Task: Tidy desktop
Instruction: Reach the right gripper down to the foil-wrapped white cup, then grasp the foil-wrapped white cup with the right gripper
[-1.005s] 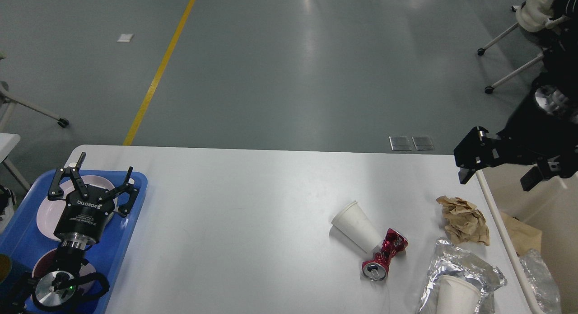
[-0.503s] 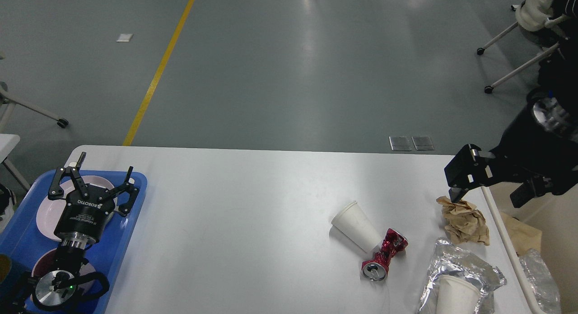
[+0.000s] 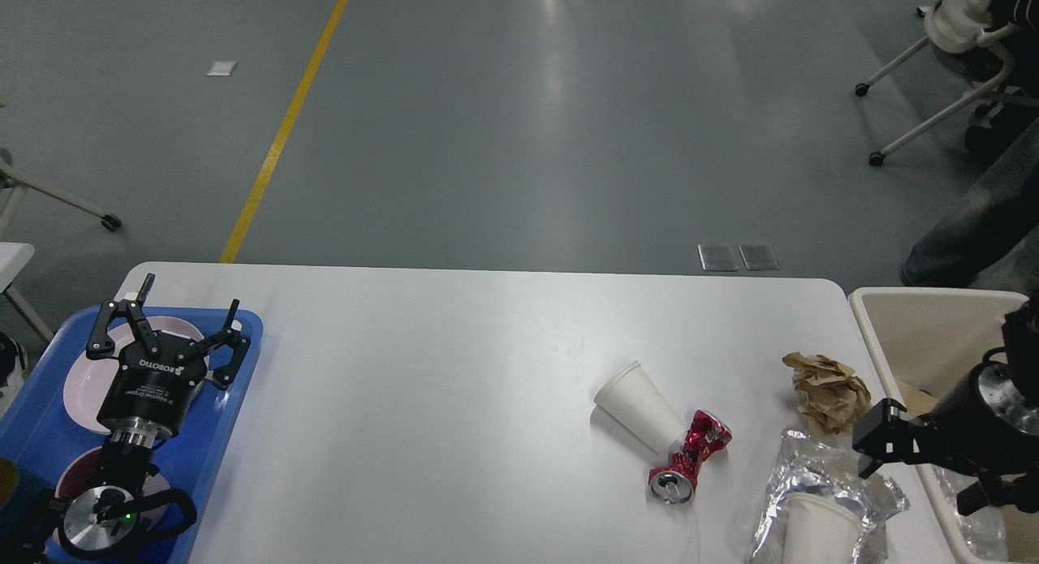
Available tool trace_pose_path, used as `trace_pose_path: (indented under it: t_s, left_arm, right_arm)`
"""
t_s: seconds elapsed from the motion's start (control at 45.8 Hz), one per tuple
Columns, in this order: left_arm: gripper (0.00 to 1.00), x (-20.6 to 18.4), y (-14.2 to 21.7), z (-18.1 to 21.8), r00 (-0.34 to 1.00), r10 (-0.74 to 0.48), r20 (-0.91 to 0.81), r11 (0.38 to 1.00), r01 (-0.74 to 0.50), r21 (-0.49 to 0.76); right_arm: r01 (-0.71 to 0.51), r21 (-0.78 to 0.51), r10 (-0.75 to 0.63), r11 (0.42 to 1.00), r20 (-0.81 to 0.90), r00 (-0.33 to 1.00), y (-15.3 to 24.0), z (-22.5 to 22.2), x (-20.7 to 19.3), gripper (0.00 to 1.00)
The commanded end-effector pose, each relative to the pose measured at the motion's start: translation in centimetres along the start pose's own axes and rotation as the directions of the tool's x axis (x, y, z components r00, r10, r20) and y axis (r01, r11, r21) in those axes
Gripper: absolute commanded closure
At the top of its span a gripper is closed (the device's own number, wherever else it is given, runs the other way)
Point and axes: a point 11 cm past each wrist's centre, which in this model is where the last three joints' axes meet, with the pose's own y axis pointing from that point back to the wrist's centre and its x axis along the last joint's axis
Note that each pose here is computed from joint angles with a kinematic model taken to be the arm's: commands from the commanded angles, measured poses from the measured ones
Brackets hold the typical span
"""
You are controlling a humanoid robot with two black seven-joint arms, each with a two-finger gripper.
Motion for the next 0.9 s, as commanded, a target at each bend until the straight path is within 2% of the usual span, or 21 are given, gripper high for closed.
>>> trace_pose_path:
  t_s: [0.0,0.131,0.306,0.481,0.721,0.874]
  left_arm:
    - [0.03,0.0,0.0,-0.1,1.000,0.001,-0.001,1.000,-0.001,0.000]
    - [0.03,0.0,0.0,0.0,1.000,0.001,0.000,1.000,-0.001,0.000]
    - [0.03,-0.1,-0.1,0.0,1.000,-0.002,-0.001,1.000,0.002,0.000]
    - [0.03,-0.1,-0.1,0.0,1.000,-0.002,-0.001,1.000,0.002,-0.002]
    - [0.03,-0.1,-0.1,0.0,1.000,-0.002,-0.001,1.000,0.002,0.000]
    - [0.03,-0.1,-0.1,0.0,1.000,-0.002,-0.001,1.000,0.002,0.000]
  right_arm:
    - [-0.026,0.014,0.026,1.000,0.038,0.999,-2.5,0.0,-0.5,0.05]
    - [-0.007,0.117,0.007,0.993,0.006,1.000,-5.3,-4.6,-1.3,0.06]
    - [-0.029,0.084,0.027,0.996,0.029,0.999,-7.7,-7.8,-1.1,0.06]
    - [-0.042,0.029,0.042,0.999,0.012,0.999,-10.9,-9.1,-1.0,0.06]
    - [-0.035,0.015,0.034,0.999,0.068,0.997,-14.5,-8.2,-1.1,0.07]
    - [-0.036,0.034,0.032,0.999,0.104,0.994,-15.7,-8.3,-1.0,0.15]
